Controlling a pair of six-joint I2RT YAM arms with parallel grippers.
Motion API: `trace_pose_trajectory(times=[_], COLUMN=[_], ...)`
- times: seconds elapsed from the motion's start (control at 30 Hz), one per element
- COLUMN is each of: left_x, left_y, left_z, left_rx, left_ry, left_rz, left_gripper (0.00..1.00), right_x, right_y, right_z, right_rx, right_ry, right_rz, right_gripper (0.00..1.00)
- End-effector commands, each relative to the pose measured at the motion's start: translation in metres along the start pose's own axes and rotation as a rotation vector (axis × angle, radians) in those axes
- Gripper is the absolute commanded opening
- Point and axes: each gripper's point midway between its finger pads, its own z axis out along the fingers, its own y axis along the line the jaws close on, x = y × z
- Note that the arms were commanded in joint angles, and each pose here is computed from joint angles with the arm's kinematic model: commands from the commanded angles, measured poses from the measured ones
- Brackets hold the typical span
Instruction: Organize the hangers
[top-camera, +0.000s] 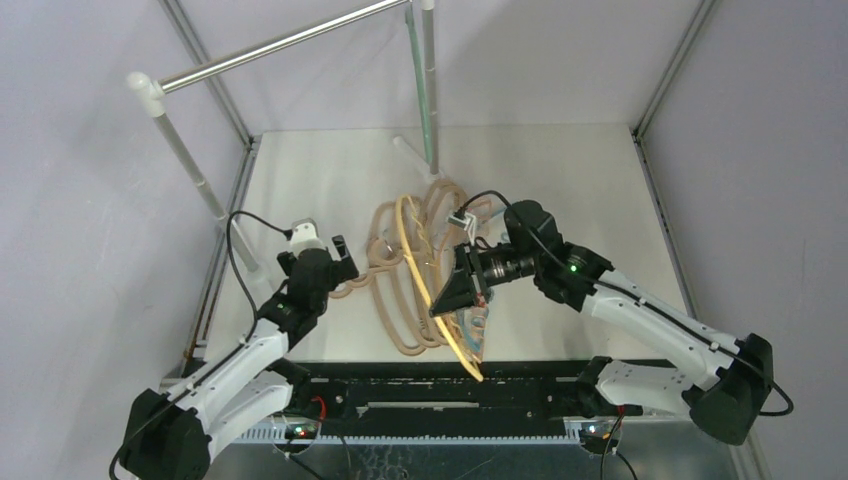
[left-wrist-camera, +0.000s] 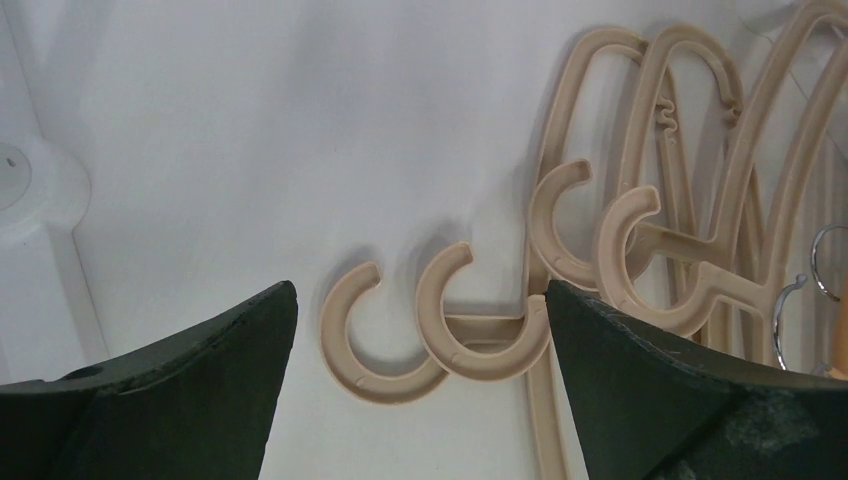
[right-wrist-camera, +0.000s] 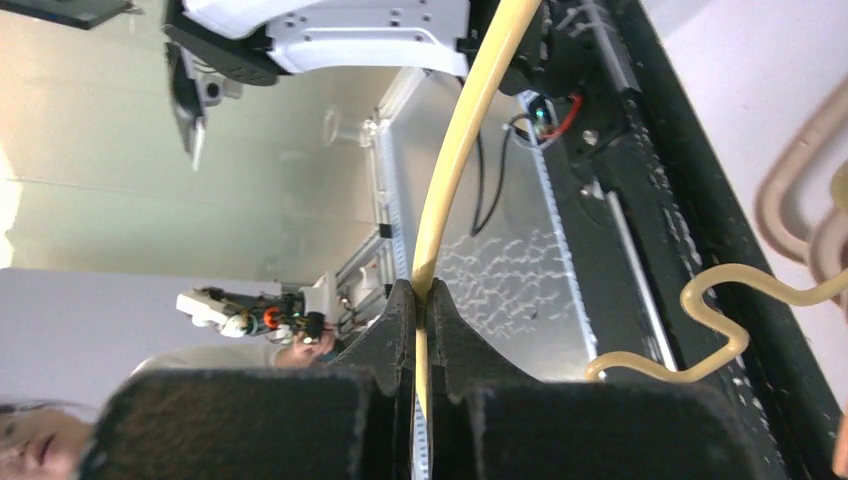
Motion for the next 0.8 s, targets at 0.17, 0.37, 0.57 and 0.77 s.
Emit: trace_pose_trajectory(times=[0.17,0.37,0.57,0.77], left_x=[-0.025,-0.031,-0.036,-0.041], left_y=[-0.007,-0.009,-0.010,-0.010], left_z=[-0.005,-0.008,-0.011,-0.017], left_rx=[0.019,0.033,0.043,0.057], left_ry=[-0.077,-0.094,-0.109,-0.124], left_rz=[-0.058,-0.069,-0.078,-0.088], left_gripper=[1.00,0.99,0.99,1.00], right_x=[-0.086,-0.168,-0.246,-0.304], right_y=[0.102,0.117,0.115,0.103], right_z=[0.010,0.021,0.026,0.019], right_rx=[-0.226,-0.231,-0.257,-0.298], right_ry=[-0.069,-0.182,-0.258,-0.344], right_rz=[-0.284,-0.385,-0.421,-0.406], right_gripper=[0.00,0.00,0.00,0.00])
